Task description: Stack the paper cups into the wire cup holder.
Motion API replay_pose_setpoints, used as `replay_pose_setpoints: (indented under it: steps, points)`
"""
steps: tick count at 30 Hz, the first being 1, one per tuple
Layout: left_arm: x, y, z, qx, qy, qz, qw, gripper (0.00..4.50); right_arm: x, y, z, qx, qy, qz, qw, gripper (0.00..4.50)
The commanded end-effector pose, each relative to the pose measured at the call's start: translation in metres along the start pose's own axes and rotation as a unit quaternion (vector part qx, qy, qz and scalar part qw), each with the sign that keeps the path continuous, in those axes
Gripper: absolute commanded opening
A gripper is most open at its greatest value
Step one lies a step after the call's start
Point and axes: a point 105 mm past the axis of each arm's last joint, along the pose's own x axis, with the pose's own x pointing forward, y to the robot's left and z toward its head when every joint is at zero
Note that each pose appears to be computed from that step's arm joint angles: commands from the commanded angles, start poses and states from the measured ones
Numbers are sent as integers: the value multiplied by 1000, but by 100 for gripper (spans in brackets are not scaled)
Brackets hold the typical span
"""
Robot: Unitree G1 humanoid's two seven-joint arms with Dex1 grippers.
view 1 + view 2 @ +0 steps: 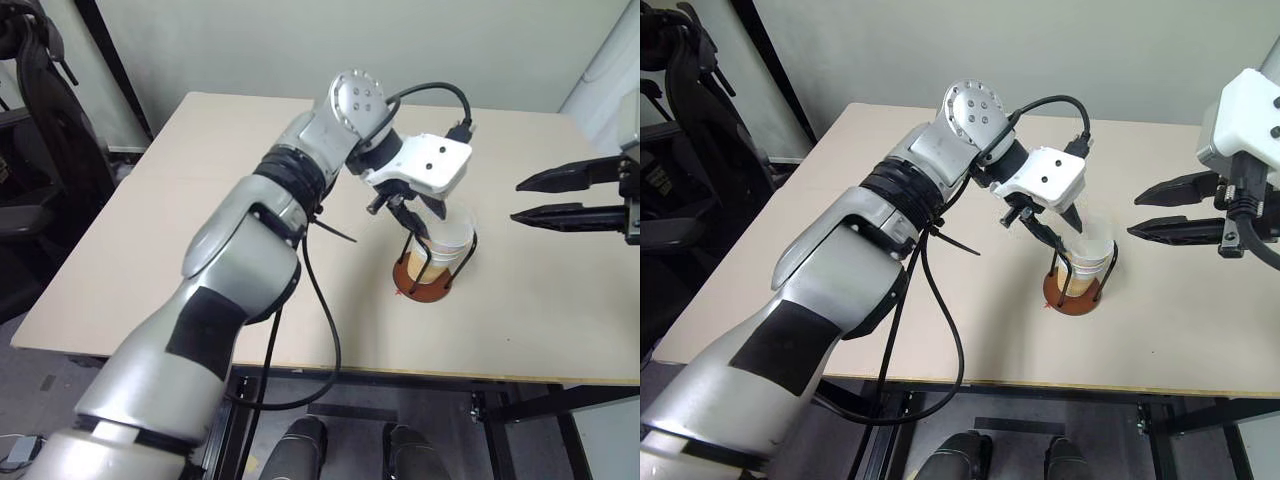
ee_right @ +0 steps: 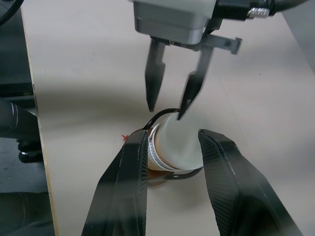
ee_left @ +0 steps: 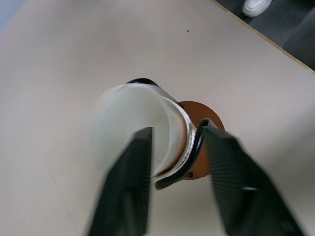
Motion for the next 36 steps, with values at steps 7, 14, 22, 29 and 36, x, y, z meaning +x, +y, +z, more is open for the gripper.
replay_pose_setpoints:
  steps: [7,14,22,29,36]
  points:
    - [-82,23,8,-81,-94,161,979,369,3,-17,4,-27,-36,-11,999,165]
    - [-200,-16,-40,-233,-164,384,878,369,28,-32,-17,30,-57,-3,998,165]
    - [-229,-112,-79,-355,-102,465,804,369,39,-45,-69,81,-7,9,997,165]
    - [-246,-139,-76,-375,-58,516,768,372,53,-47,-55,34,-24,40,998,251]
    - [-232,-148,-74,-387,-43,505,770,372,65,-37,-43,13,-42,70,997,251]
